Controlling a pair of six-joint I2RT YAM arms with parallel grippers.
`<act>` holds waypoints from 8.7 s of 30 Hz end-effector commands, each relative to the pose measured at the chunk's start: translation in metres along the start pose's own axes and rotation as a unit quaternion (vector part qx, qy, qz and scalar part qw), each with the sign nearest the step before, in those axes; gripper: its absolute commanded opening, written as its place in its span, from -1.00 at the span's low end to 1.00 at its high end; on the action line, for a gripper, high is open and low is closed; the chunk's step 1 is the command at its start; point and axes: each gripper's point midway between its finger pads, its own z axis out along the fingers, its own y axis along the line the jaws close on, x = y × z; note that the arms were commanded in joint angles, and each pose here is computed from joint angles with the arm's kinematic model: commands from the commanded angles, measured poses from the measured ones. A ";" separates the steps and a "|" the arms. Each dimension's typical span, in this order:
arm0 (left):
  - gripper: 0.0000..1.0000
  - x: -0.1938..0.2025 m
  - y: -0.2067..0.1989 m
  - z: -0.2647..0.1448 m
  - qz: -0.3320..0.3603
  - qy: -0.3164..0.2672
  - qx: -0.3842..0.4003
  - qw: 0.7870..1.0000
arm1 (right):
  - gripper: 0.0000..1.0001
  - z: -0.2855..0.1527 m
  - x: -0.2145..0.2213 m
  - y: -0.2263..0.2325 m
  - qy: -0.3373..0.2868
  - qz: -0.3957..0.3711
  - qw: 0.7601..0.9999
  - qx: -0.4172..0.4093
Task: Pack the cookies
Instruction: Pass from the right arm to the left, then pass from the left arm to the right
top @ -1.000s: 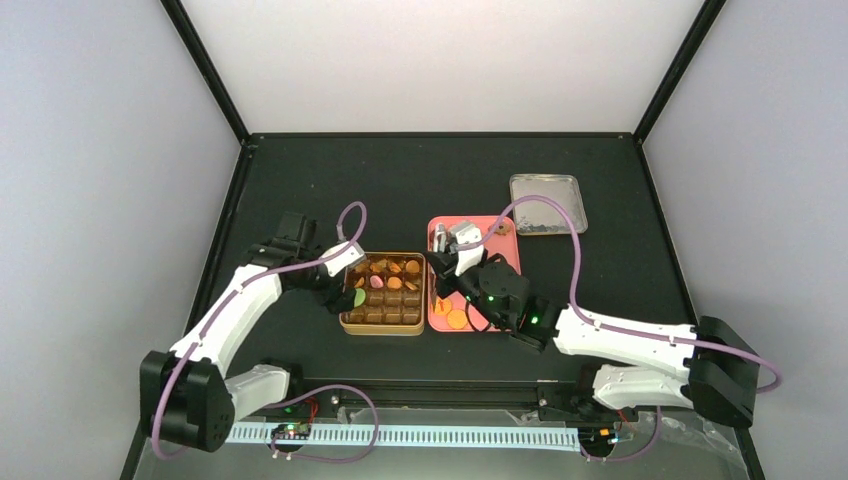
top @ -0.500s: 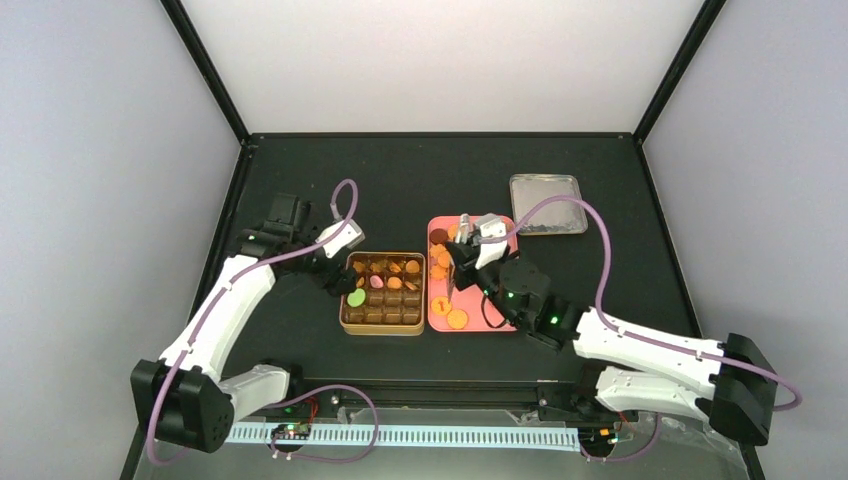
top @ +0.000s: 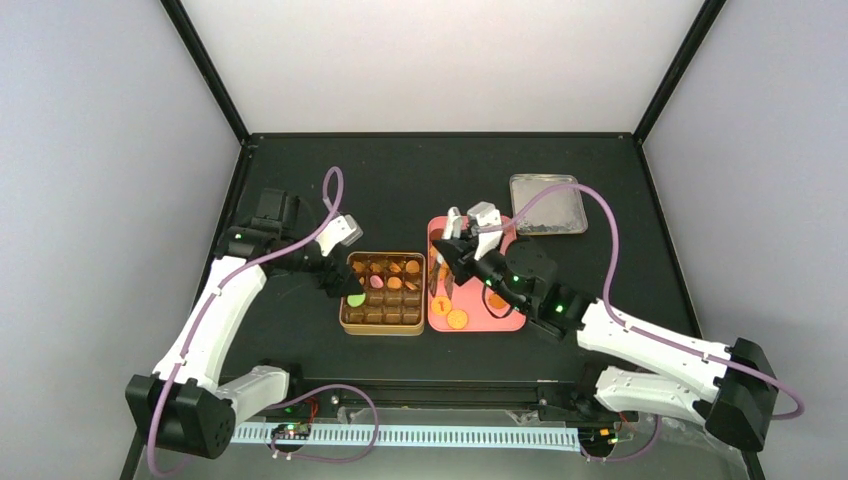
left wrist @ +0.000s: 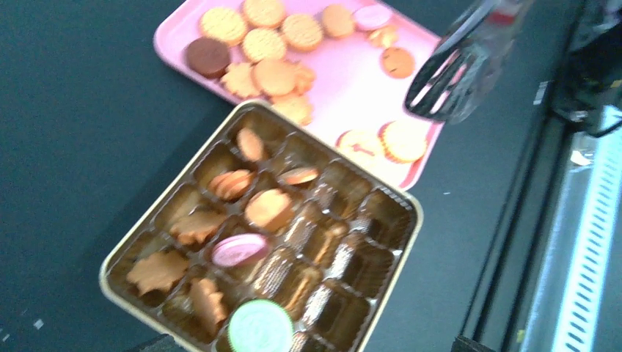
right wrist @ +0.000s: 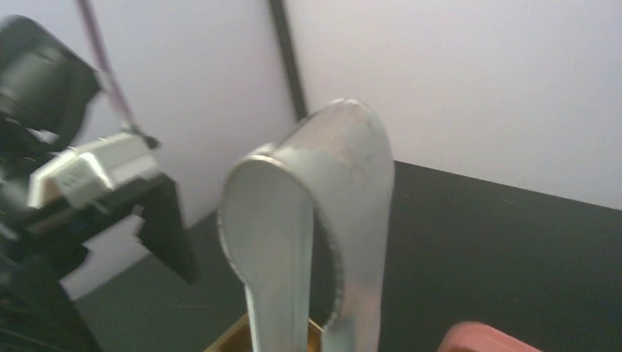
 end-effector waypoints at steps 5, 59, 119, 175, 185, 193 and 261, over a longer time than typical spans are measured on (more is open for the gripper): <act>0.97 -0.040 -0.065 -0.031 0.058 -0.094 0.127 0.986 | -0.40 0.005 -0.083 0.087 -0.082 0.041 0.974 -0.206; -0.97 -0.047 -0.119 -0.053 0.081 -0.138 0.244 0.956 | 0.11 0.017 -0.075 0.166 -0.025 0.069 0.906 -0.416; -0.97 -0.072 -0.147 -0.086 0.069 -0.180 0.322 0.927 | -0.98 0.065 -0.050 0.152 -0.054 0.062 0.938 -0.336; -0.97 -0.049 -0.156 -0.076 0.153 -0.118 0.244 0.950 | 0.84 -0.010 -0.047 0.108 0.021 -0.047 0.953 -0.298; -0.97 -0.039 -0.130 -0.052 0.160 -0.100 0.187 0.964 | 0.99 -0.013 -0.074 0.137 0.027 -0.043 0.930 -0.365; -0.97 -0.034 -0.124 -0.046 0.169 -0.093 0.168 0.967 | 0.99 0.009 -0.073 0.139 0.032 -0.051 0.932 -0.357; -0.82 -0.023 -0.116 -0.045 0.174 -0.055 0.146 0.972 | -0.45 0.020 -0.028 0.163 0.092 0.009 0.901 -0.424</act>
